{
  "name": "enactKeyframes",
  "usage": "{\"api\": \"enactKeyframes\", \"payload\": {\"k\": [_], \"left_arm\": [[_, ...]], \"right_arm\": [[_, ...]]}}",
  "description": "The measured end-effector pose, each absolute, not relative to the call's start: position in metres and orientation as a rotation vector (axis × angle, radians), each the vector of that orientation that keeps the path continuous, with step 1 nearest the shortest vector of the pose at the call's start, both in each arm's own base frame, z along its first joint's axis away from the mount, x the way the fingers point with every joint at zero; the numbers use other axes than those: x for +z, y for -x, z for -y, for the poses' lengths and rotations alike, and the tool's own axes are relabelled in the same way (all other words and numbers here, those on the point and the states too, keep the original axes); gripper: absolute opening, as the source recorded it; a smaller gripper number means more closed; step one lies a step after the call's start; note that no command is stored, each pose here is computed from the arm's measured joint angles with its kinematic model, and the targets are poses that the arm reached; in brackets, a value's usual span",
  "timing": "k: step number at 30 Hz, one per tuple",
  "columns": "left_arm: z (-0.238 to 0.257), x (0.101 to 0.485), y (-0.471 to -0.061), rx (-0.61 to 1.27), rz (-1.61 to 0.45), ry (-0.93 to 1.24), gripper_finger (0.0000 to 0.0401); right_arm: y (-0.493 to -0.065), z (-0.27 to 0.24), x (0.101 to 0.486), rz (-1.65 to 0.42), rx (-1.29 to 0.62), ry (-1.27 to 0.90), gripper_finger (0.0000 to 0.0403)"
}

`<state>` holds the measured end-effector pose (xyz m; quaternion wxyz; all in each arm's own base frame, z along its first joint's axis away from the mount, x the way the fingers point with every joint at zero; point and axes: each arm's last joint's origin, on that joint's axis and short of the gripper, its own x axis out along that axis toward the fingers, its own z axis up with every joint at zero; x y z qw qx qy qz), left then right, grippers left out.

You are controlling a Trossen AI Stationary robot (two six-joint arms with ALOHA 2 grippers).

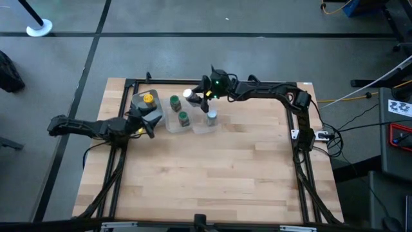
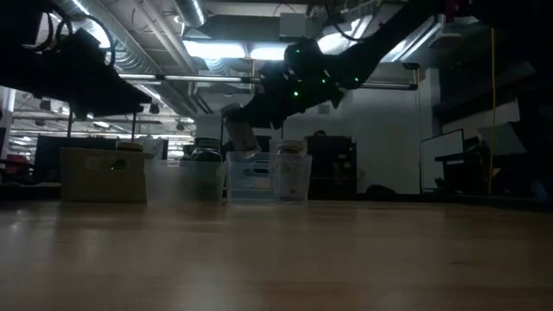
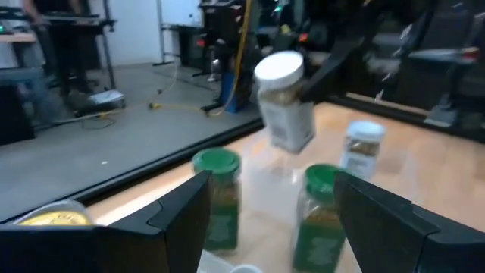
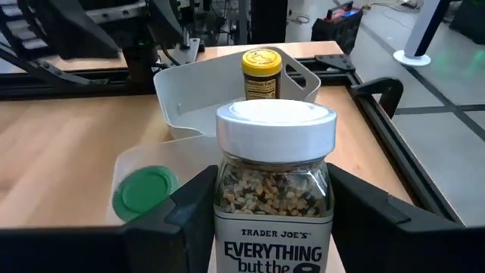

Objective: Sort spices by type
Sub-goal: Put the white seasoning bottle into the right transparent bin

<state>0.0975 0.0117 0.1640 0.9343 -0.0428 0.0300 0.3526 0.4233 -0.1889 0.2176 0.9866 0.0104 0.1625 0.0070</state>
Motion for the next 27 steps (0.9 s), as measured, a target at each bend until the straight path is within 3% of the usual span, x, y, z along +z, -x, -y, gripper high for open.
{"api": "enactKeyframes", "payload": {"k": [14,27], "left_arm": [[-0.011,0.174,-0.089,0.639,0.020,0.028,0.0255],[-0.011,0.174,-0.089,0.638,0.023,0.031,0.0255]], "right_arm": [[-0.408,0.181,0.182,-0.306,0.024,0.071,0.0207],[-0.404,0.181,0.175,-0.334,-0.004,0.091,0.0208]]}}
